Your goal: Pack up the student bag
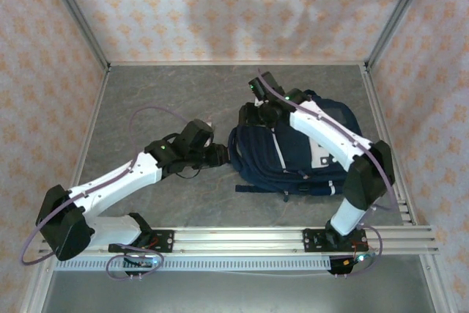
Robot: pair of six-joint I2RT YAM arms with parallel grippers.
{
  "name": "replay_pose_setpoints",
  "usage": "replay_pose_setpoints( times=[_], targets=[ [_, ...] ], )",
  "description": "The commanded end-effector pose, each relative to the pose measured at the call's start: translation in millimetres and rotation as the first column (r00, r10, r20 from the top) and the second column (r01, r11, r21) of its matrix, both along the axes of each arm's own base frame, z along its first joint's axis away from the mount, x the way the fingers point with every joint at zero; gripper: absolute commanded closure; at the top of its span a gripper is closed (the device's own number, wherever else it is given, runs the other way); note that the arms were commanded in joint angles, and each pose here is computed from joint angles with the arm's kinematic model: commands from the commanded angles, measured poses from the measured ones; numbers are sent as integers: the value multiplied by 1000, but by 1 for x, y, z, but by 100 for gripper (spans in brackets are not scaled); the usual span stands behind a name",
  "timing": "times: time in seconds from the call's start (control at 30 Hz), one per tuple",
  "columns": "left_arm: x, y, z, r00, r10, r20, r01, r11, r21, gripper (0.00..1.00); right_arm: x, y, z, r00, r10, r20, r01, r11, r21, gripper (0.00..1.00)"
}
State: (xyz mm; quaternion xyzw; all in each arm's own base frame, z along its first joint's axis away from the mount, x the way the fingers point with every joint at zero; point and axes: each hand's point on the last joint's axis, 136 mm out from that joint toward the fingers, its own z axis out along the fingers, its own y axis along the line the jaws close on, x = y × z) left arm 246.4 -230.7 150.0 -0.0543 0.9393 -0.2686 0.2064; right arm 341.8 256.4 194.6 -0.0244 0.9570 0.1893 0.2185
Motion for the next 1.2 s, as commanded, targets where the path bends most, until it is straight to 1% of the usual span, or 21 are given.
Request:
replay_pose_setpoints(
  times=[0.0,0.07,0.17,0.27,0.37,0.5,0.57,0.7,0.8,0.87,0.9,1.03,1.1,1.17],
  targets=[
    [-7,1,-2,999,-32,7,32,999,9,63,-21,-44,9,1000,0,28,3,995,-96,49],
    [-9,-3,-5,999,-52,6,52,998,18,64,-33,-61,0,1000,-7,17,9,993,-122,49],
    [-12,-10,-14,997,-76,-17,76,997,24,68,-50,-74,-15,1000,10,-10,-11,991,-134,46],
    [-11,-21,-21,995,-97,-35,98,995,33,71,-64,-71,-29,996,66,-54,-72,992,-102,46],
    [-2,-28,-30,994,-102,-47,104,993,56,72,-74,-66,-42,989,109,-101,-117,990,-79,46],
    [13,-39,-45,991,-108,-78,115,989,95,74,-77,-73,-58,985,104,-135,-120,985,-121,47],
    [22,-43,-56,989,-104,-106,116,987,113,76,-78,-73,-62,984,112,-140,-129,984,-124,53],
    [38,-48,-71,987,-85,-139,103,986,130,78,-83,-62,-61,976,166,-144,-176,982,-64,68],
    [54,-52,-74,987,-81,-135,98,987,128,79,-84,-53,-60,971,193,-139,-197,980,-14,85],
    [68,-52,-74,989,-77,-126,94,986,138,79,-76,-50,-57,977,174,-125,-175,985,4,98],
    [75,-51,-73,990,-73,-122,90,985,146,79,-71,-48,-54,981,157,-116,-156,988,20,100],
    [103,-43,-58,995,-44,-94,56,989,138,81,-40,-35,-31,996,57,-72,-50,993,104,100],
    [107,-38,-46,996,-43,-72,53,988,146,81,-27,-32,-22,998,11,-56,-5,993,114,100],
    [102,-31,-35,997,-54,-53,62,985,158,81,-15,-34,-17,998,-37,-47,41,994,96,100]
  ],
)
